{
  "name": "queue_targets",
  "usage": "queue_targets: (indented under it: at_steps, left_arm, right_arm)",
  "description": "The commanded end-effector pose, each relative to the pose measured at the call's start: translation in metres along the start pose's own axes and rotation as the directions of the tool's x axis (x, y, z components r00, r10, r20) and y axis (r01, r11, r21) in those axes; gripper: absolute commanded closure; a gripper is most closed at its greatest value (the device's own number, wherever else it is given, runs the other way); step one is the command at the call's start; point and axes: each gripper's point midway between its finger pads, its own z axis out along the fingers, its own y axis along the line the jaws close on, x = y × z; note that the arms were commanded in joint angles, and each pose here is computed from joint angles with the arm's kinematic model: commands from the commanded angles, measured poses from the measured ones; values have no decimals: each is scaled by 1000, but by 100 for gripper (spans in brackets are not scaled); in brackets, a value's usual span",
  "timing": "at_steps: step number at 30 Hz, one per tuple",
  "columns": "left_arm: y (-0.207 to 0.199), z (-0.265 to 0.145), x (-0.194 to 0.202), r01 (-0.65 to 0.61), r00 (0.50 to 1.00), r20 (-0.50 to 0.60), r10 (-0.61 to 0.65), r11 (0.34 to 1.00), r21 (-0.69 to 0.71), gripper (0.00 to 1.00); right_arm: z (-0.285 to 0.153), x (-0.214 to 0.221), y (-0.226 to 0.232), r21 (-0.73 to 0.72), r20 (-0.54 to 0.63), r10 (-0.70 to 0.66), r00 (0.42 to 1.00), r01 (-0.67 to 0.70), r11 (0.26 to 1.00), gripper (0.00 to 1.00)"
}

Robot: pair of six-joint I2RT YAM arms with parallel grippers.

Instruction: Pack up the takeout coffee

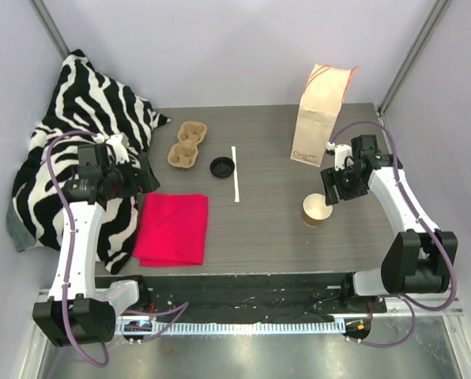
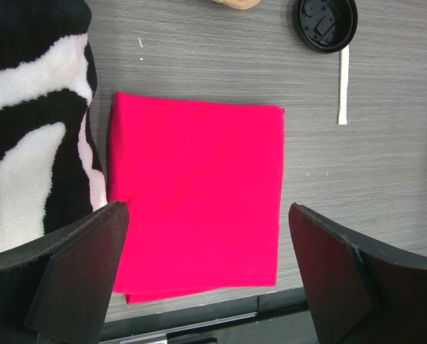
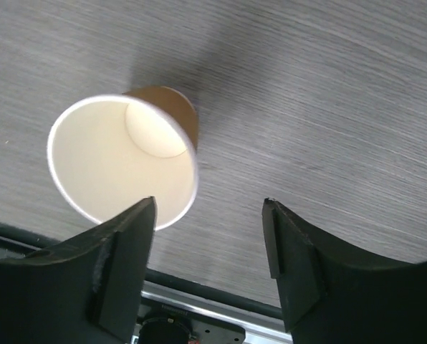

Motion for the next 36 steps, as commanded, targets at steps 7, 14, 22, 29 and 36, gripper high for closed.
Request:
queue_targets:
  at_steps: [7, 14, 22, 29, 36]
  left_arm:
    - [3, -13, -15, -21, 995, 97, 24, 999, -36, 0]
    - [4, -10, -10, -31, 999, 33, 33, 999, -39, 0]
    - [6, -2, 1, -94, 994, -51, 94, 995, -10, 0]
    - [-1, 3, 9, -145, 984, -96, 151, 987, 63, 0]
    - [-6, 7, 10, -253, 960, -98, 263, 962, 98, 0]
  right_arm:
    - [34, -6, -5, -7, -33, 7, 999, -7, 1000, 67]
    - [36, -15, 44, -125, -25, -79, 997, 76, 989, 99]
    - [37, -52, 114, -218, 78, -215, 974, 227, 949, 99]
    - [61, -67, 174, -260, 67, -349, 935, 354, 898, 99]
    - [73, -80, 205, -276, 74, -405, 911, 409, 870, 96]
